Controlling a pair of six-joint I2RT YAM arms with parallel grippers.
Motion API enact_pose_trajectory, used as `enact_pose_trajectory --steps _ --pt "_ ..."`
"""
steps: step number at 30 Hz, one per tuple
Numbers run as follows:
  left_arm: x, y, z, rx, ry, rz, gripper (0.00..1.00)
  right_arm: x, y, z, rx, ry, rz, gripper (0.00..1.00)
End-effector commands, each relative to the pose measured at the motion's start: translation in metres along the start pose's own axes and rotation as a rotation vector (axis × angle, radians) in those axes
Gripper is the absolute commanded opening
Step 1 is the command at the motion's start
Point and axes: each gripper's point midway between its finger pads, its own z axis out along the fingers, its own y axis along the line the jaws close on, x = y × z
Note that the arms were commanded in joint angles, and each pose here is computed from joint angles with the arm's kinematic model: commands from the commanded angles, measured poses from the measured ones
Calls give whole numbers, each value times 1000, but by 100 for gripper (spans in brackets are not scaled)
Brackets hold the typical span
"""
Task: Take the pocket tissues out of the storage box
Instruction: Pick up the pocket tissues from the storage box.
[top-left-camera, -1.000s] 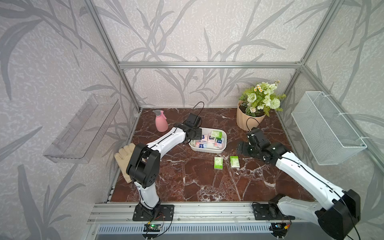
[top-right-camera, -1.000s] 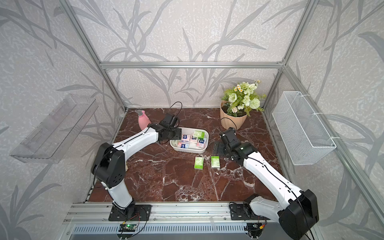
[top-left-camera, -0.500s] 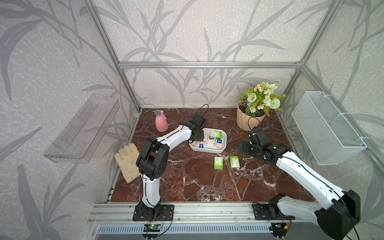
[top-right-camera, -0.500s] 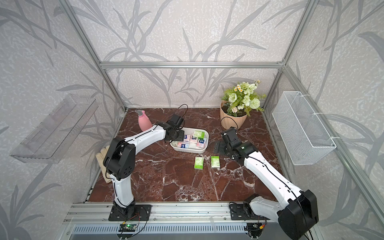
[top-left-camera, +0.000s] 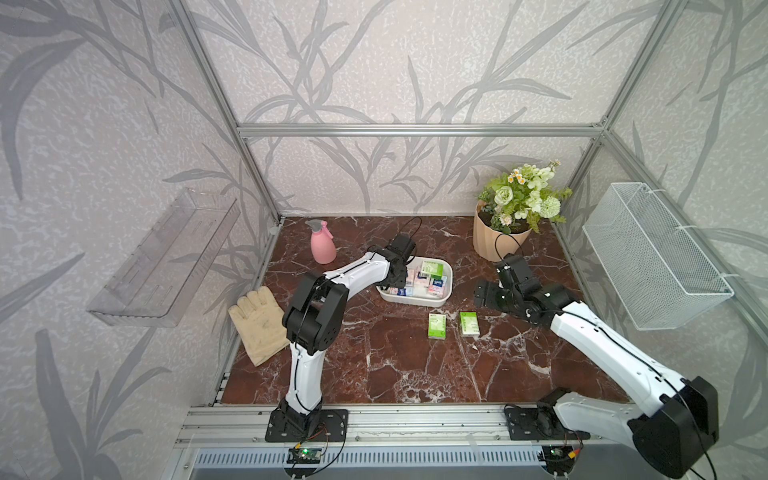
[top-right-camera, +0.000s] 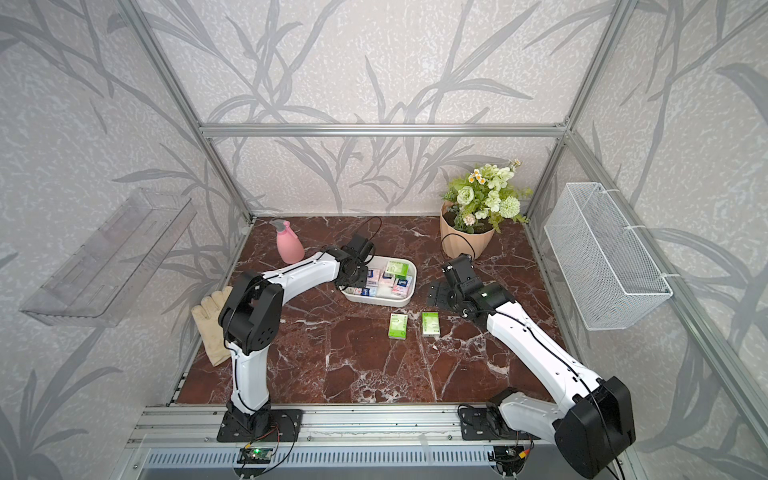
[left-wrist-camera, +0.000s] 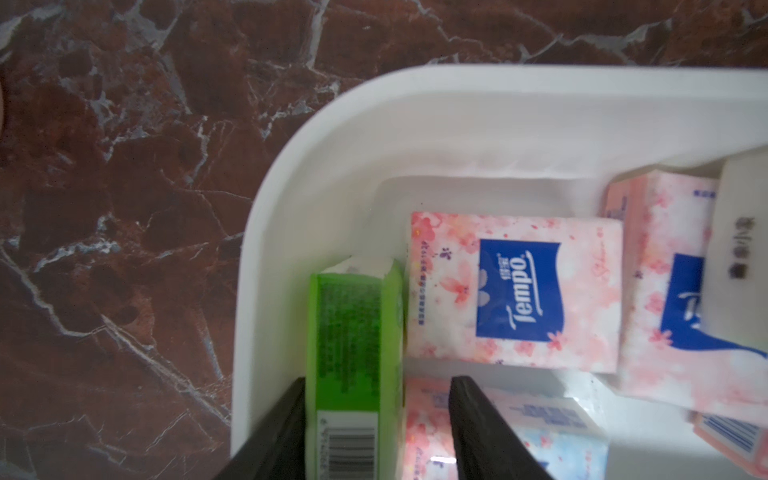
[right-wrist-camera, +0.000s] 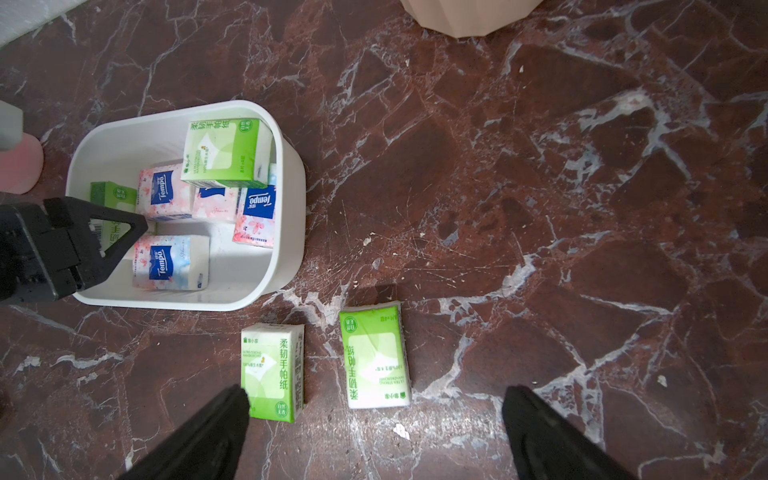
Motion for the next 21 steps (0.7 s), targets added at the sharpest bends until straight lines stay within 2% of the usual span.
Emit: enact_pose_trajectory --steps 1,8,12,21 --pt "0 -4 6 -4 16 -2 47 0 0 4 1 5 -8 99" --pt "-4 -7 -1 13 10 7 29 -2 0 5 3 7 -9 99" --pt "-11 -6 -16 30 -21 7 25 -3 -1 4 5 2 -11 99" --pt "-26 2 -60 62 -118 -1 22 -7 -6 0 31 3 -23 99"
